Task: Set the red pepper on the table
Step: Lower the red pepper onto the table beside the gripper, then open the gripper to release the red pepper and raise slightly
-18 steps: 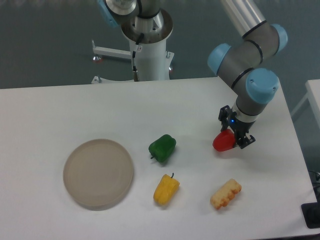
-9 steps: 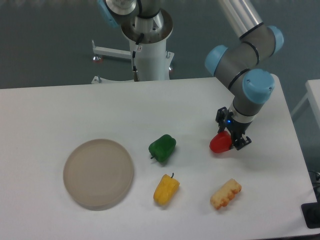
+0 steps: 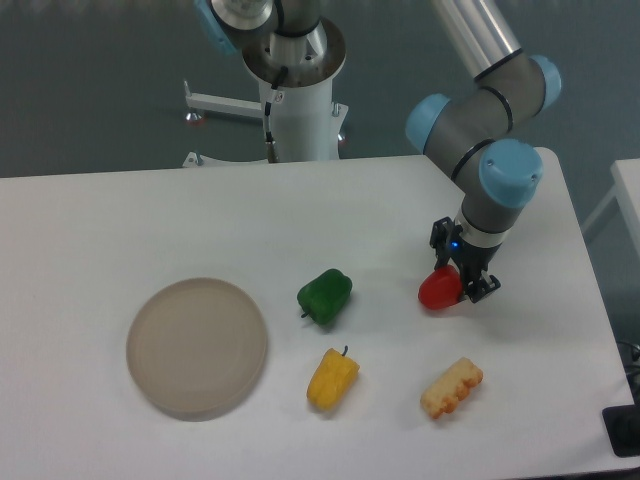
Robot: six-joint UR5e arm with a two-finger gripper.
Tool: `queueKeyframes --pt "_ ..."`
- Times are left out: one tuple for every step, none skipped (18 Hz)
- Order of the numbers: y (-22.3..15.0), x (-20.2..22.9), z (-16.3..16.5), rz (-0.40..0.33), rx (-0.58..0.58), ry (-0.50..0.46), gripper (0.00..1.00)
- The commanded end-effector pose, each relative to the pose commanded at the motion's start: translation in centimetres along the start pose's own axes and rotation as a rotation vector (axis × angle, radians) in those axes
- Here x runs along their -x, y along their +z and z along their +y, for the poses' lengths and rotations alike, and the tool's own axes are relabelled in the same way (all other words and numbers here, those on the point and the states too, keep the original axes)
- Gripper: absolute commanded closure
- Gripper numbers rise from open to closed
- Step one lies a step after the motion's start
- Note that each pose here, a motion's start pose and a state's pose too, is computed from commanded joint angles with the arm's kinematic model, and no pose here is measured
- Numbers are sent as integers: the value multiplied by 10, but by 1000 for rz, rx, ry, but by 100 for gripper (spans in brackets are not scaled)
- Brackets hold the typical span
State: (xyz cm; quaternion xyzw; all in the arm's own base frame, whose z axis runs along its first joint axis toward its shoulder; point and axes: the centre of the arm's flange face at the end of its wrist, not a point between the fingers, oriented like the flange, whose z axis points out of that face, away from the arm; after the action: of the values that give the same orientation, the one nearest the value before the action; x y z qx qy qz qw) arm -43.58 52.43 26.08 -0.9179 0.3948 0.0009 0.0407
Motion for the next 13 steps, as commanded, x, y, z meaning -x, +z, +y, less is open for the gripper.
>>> queueKeyframes --pt "0 0 0 0 0 0 55" --pt "0 0 0 0 0 0 54" --pt "0 0 0 0 0 0 54" --pt "2 0 -1 3 0 0 54" --pt "1 0 -2 2 1 1 52" --pt "1 0 -2 2 1 1 52" --pt "1 0 -2 2 1 1 51" --pt "1 0 -2 2 0 1 51" --pt "1 0 -2 2 1 1 49" --pt "1 0 -2 2 1 1 45" --pt "1 0 -2 2 1 1 43" --pt "1 0 -2 2 1 3 43" --pt "0 0 -1 0 1 2 43"
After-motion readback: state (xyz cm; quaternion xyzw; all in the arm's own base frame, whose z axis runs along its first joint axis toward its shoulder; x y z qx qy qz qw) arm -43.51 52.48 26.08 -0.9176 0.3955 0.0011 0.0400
